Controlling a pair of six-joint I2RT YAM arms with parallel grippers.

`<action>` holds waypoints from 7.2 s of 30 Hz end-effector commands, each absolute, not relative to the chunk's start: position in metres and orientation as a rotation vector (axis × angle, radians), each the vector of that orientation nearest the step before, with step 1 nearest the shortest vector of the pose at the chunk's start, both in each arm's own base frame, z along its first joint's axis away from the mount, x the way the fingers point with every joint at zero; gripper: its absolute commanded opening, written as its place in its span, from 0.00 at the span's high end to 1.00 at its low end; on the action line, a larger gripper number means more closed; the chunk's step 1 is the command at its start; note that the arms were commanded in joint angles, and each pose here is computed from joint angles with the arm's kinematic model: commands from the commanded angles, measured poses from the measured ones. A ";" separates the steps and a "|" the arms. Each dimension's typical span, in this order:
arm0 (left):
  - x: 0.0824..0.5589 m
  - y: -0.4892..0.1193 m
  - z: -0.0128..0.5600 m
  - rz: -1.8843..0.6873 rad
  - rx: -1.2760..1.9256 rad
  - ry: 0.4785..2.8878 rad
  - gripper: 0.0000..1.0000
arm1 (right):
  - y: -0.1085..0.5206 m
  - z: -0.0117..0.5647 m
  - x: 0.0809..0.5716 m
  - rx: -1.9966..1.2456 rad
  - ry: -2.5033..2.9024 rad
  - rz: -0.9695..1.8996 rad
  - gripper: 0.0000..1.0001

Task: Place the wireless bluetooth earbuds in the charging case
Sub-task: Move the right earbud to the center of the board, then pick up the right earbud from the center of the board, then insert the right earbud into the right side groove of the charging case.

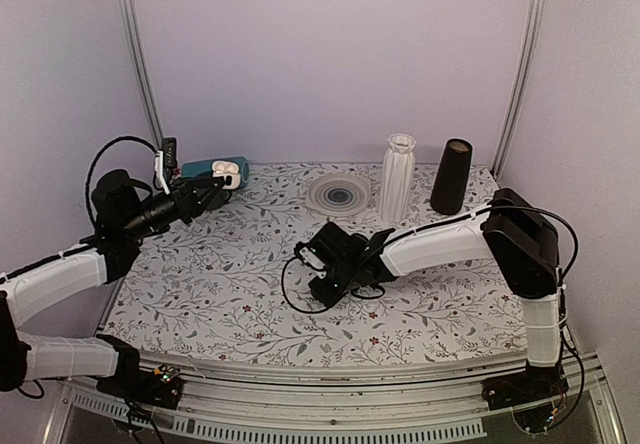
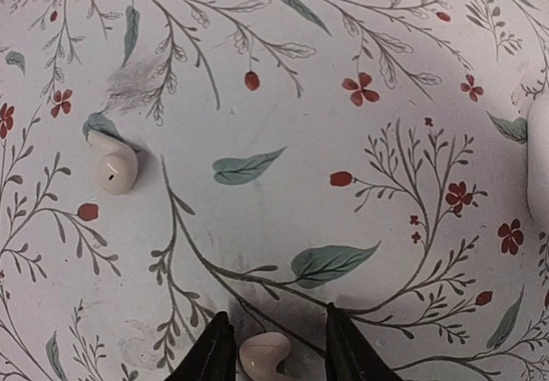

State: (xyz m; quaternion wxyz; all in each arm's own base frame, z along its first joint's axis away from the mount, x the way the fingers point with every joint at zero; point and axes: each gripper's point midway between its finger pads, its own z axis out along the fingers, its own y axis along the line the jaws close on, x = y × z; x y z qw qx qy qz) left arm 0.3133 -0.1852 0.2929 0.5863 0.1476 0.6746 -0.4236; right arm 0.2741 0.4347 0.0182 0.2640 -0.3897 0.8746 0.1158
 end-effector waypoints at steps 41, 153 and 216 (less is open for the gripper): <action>0.312 -0.185 0.300 -0.978 0.369 1.544 1.00 | 0.425 0.052 0.264 -0.856 2.583 0.674 0.67; 0.295 -0.238 0.279 -0.981 0.566 1.565 1.00 | 0.427 0.121 0.290 -1.102 2.100 1.189 0.90; 0.262 -0.312 0.297 -1.034 0.805 1.150 1.00 | 0.418 0.354 0.276 -0.818 1.584 1.469 0.86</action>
